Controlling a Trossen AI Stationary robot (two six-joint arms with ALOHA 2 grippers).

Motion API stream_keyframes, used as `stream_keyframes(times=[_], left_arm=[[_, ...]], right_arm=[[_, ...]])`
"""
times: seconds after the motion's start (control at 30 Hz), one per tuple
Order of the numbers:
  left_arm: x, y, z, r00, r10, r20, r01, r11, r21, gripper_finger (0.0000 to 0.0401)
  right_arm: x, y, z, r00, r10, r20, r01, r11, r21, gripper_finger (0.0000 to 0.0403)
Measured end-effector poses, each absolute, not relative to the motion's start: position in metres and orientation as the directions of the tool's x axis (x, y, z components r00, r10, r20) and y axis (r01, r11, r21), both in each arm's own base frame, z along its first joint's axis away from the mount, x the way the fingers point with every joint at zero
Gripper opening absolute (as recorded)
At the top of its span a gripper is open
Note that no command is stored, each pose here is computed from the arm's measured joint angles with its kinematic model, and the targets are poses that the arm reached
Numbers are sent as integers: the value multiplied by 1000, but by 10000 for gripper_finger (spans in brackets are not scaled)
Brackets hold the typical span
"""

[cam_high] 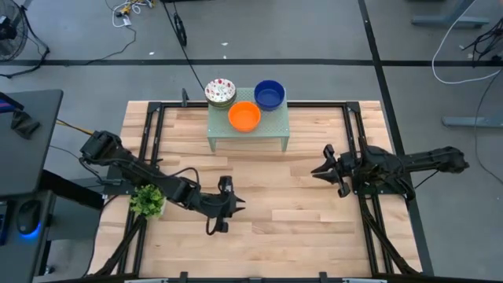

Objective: Pick & Place Mini bowls
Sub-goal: Return to Home Position

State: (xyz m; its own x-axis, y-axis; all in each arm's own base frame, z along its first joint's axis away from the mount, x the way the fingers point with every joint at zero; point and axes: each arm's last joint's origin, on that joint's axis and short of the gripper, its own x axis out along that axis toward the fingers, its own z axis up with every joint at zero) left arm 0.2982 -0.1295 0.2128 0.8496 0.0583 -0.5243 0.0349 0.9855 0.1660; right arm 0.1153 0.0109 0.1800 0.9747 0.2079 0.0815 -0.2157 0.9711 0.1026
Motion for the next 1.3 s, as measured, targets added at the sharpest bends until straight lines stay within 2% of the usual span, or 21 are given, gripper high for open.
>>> stream_keyframes(times=[0.17,0.4,0.53,0.67,0.87,0.93,1.17,1.3], left_arm=[[302,-120,212,843,75,-533,28,983,182,58],[308,-96,214,826,49,-562,55,985,166,9],[302,-78,229,844,33,-536,55,988,147,8],[274,-53,239,871,71,-487,-7,991,133,14],[214,-24,243,939,125,-320,-117,992,43,4],[194,-19,243,958,131,-256,-131,991,19,5],[144,-12,236,990,122,-76,-125,992,-37,11],[124,-7,229,998,58,9,-57,997,-61,4]], right_arm=[[107,7,173,984,177,15,-177,981,83,6],[93,5,180,988,155,-3,-155,987,48,4],[90,5,183,985,167,-51,-165,986,33,5],[92,5,174,982,170,-84,-165,985,56,2],[96,6,172,982,183,51,-185,982,38,2],[97,5,172,985,166,46,-168,985,37,2],[97,5,172,988,147,43,-149,988,35,10],[97,5,172,988,147,43,-149,988,34,12]])
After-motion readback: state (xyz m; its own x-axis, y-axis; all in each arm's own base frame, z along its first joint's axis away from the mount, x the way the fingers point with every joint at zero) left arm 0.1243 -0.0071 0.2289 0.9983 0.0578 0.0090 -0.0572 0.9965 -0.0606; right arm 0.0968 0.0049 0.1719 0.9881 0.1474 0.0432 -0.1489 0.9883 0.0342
